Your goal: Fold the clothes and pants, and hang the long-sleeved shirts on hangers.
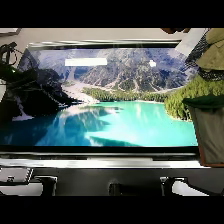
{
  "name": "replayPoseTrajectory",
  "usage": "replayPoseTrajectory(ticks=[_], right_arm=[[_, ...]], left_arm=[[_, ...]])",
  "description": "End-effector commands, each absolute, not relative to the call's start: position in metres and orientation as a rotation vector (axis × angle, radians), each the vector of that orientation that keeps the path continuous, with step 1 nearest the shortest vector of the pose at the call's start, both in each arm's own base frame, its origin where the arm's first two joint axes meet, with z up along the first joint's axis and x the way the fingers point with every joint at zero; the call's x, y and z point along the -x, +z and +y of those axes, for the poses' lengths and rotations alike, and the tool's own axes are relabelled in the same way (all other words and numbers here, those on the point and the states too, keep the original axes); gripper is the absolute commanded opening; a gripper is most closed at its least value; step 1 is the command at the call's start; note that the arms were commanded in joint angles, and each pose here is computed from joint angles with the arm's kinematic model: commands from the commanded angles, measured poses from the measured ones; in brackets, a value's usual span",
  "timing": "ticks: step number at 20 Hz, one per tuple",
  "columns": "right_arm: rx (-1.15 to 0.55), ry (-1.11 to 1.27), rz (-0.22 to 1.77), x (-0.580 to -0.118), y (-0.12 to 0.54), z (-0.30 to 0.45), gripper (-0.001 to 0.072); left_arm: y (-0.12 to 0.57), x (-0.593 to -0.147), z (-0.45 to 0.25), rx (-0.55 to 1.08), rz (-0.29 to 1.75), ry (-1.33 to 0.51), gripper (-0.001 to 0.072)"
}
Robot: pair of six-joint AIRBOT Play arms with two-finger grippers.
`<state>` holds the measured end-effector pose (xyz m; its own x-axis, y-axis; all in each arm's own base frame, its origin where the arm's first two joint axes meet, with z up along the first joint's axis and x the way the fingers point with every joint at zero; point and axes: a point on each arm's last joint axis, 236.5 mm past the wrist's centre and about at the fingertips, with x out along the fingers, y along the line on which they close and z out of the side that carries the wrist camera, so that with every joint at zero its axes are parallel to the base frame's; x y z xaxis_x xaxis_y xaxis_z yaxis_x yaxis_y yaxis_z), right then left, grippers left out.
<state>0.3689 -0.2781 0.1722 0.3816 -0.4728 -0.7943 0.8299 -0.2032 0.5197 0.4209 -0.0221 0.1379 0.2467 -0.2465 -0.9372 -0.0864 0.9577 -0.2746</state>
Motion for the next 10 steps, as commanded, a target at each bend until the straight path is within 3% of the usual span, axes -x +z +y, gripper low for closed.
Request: replayPoseTrajectory(ticks=[1, 6, 10], right_arm=[[-1.272, -1.335, 0.409, -0.338, 0.171, -0.276, 0.0025], [-1.224, -1.476, 0.534, -0.299, 0.159, -0.266, 0.0027], [-1.056, -1.586, 0.798, -0.259, 0.112, -0.258, 0.0026]], left_arm=[[0.137, -0.421, -0.022, 0.295, 1.324, -0.11, 0.0016], [0.137, -0.421, -0.022, 0.295, 1.324, -0.11, 0.0016], [0.135, -0.42, -0.022, 0.296, 1.332, -0.11, 0.0016]])
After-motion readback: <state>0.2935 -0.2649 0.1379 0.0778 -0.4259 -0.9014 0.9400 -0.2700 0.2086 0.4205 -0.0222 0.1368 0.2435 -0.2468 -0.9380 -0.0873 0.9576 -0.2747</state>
